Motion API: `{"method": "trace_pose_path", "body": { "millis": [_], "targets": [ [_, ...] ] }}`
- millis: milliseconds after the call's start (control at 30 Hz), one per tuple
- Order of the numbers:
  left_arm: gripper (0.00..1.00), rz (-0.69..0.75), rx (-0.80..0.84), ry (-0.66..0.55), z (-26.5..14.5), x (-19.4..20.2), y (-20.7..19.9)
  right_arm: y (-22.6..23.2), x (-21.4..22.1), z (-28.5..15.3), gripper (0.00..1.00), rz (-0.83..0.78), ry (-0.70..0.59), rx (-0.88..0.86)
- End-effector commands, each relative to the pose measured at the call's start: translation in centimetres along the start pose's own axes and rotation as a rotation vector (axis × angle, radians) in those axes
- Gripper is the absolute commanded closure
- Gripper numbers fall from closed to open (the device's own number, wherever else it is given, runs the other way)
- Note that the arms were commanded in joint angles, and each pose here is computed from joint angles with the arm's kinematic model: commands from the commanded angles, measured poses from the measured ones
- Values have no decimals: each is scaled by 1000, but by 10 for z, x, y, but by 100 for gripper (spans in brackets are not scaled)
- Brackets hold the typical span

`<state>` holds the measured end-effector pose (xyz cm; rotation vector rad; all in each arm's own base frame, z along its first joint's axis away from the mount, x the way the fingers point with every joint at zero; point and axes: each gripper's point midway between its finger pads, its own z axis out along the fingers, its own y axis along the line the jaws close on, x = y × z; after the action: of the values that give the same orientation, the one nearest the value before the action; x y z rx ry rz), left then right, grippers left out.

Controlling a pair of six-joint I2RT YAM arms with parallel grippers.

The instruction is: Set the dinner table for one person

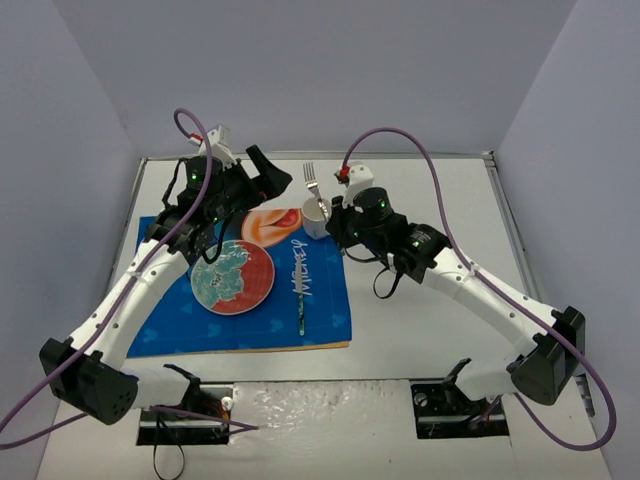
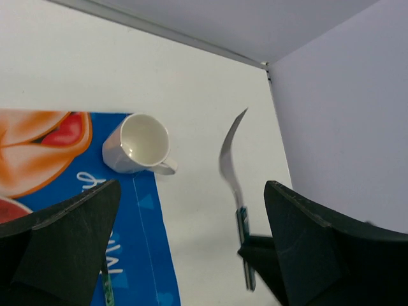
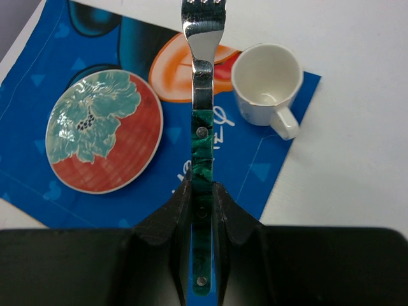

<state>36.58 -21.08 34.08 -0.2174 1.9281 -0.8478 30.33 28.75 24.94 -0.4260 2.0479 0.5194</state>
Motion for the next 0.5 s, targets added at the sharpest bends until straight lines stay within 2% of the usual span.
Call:
{"method": "trace_pose_path", "body": {
  "millis": [0, 267, 467],
  "targets": [
    [8, 76, 121, -72, 7, -31, -37, 31, -34, -3, 100, 19, -99, -87],
    [15, 121, 122, 18, 26, -13, -29, 42, -31, -2, 100, 26, -97, -124],
    [26, 135, 124, 71, 31, 3, -22, 44, -33, -2, 100, 33, -106, -135]
  ]
}}
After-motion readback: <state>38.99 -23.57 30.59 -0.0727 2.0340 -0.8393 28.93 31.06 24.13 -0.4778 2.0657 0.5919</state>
